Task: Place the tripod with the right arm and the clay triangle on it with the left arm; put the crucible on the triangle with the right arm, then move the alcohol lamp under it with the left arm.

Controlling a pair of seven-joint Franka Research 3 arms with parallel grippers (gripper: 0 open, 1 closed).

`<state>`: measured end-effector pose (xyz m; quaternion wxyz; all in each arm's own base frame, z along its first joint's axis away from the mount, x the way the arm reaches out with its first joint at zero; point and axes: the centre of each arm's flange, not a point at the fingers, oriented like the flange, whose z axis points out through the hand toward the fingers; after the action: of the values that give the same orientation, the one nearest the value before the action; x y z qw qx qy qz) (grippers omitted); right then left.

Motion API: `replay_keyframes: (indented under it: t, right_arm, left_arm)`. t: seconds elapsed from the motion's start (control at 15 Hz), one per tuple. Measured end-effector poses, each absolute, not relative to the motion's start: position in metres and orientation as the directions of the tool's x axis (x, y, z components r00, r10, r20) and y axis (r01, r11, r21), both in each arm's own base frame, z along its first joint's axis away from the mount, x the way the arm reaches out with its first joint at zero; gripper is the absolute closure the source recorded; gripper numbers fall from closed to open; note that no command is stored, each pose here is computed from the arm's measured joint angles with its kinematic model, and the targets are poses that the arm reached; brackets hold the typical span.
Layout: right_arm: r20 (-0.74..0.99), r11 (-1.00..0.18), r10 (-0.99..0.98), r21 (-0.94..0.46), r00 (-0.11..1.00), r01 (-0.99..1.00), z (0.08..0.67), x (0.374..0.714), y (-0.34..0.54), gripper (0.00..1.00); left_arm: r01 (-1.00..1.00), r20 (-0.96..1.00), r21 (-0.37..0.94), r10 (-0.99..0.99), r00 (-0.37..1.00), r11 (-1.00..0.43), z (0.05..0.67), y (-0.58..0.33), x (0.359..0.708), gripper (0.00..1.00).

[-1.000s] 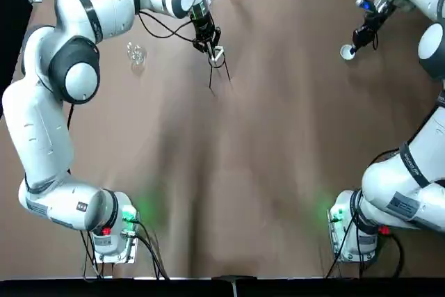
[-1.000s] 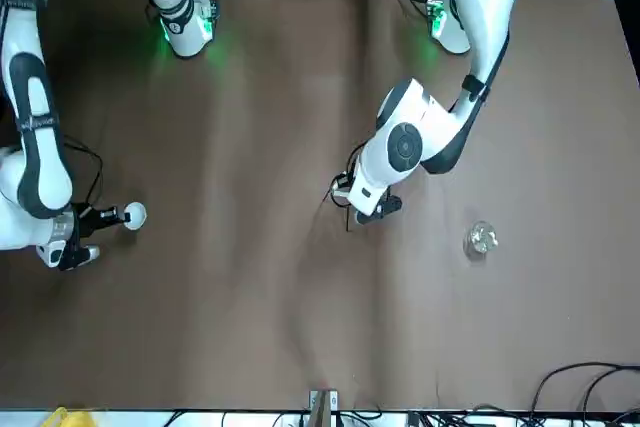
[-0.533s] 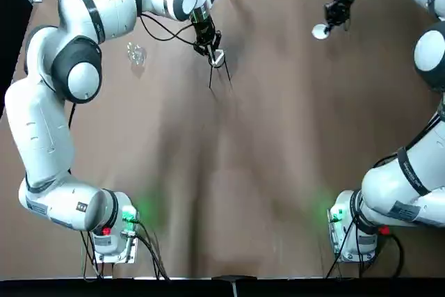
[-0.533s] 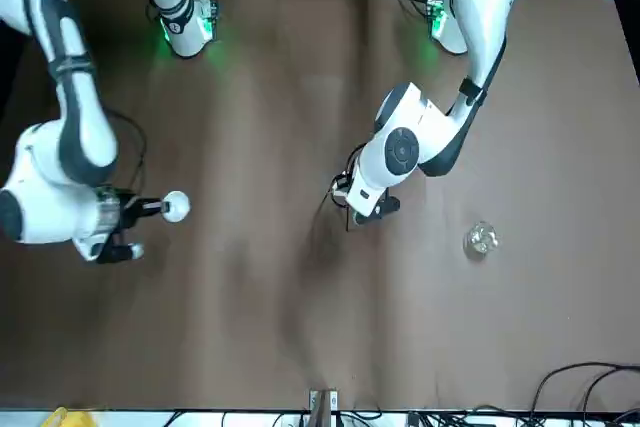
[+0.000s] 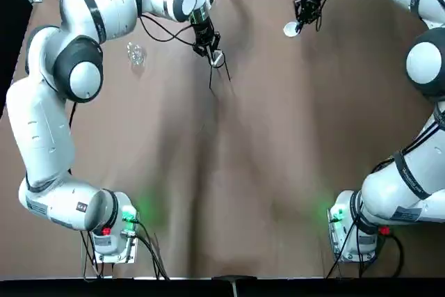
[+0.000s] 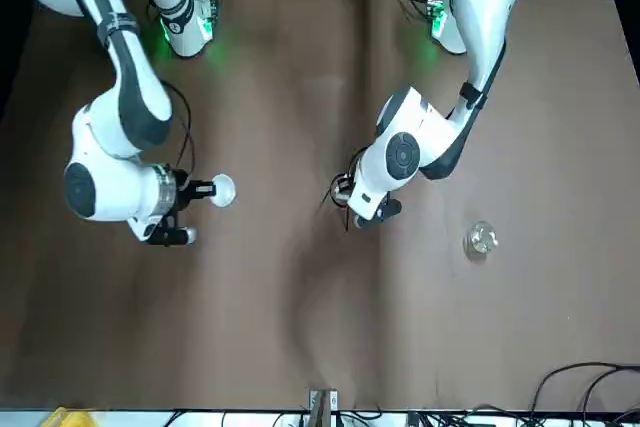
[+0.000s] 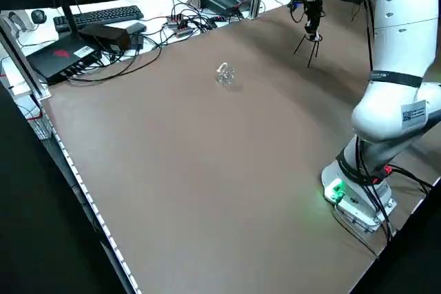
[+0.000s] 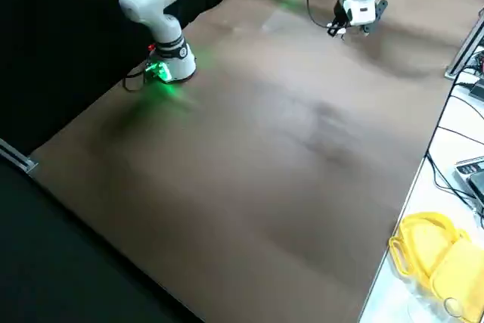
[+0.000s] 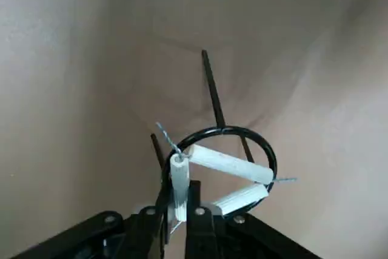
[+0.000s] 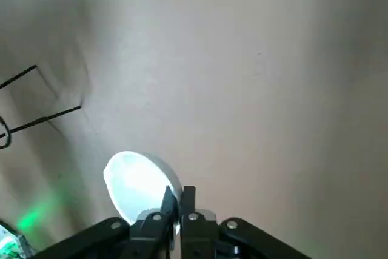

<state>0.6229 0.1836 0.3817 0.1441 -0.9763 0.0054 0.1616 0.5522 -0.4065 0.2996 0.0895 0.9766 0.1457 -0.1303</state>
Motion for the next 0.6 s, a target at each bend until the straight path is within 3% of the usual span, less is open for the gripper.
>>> replay_keyframes:
  t: [0.33,0.47,0.53,0.6]
  right_arm:
    - [-0.305,-0.962,0.018,-0.266,0.952,-0.067,0.397,0.612,0.24,0.95]
    - [-0.298,-0.961,0.018,-0.267,0.955,-0.066,0.403,0.611,0.247,0.95]
    - [-0.29,-0.961,0.016,-0.27,0.957,-0.066,0.406,0.613,0.247,0.95]
    - [-0.285,-0.96,0.015,-0.272,0.958,-0.066,0.407,0.614,0.247,0.95]
  left_arm:
    - [0.306,-0.26,0.137,0.264,0.929,-0.942,0.298,-0.41,0.553,0.85]
    - [0.305,-0.256,0.141,0.263,0.93,-0.942,0.298,-0.411,0.553,0.69]
    - [0.306,-0.255,0.142,0.264,0.93,-0.942,0.298,-0.411,0.553,0.5]
    - [0.307,-0.255,0.142,0.265,0.93,-0.941,0.299,-0.411,0.554,0.48]
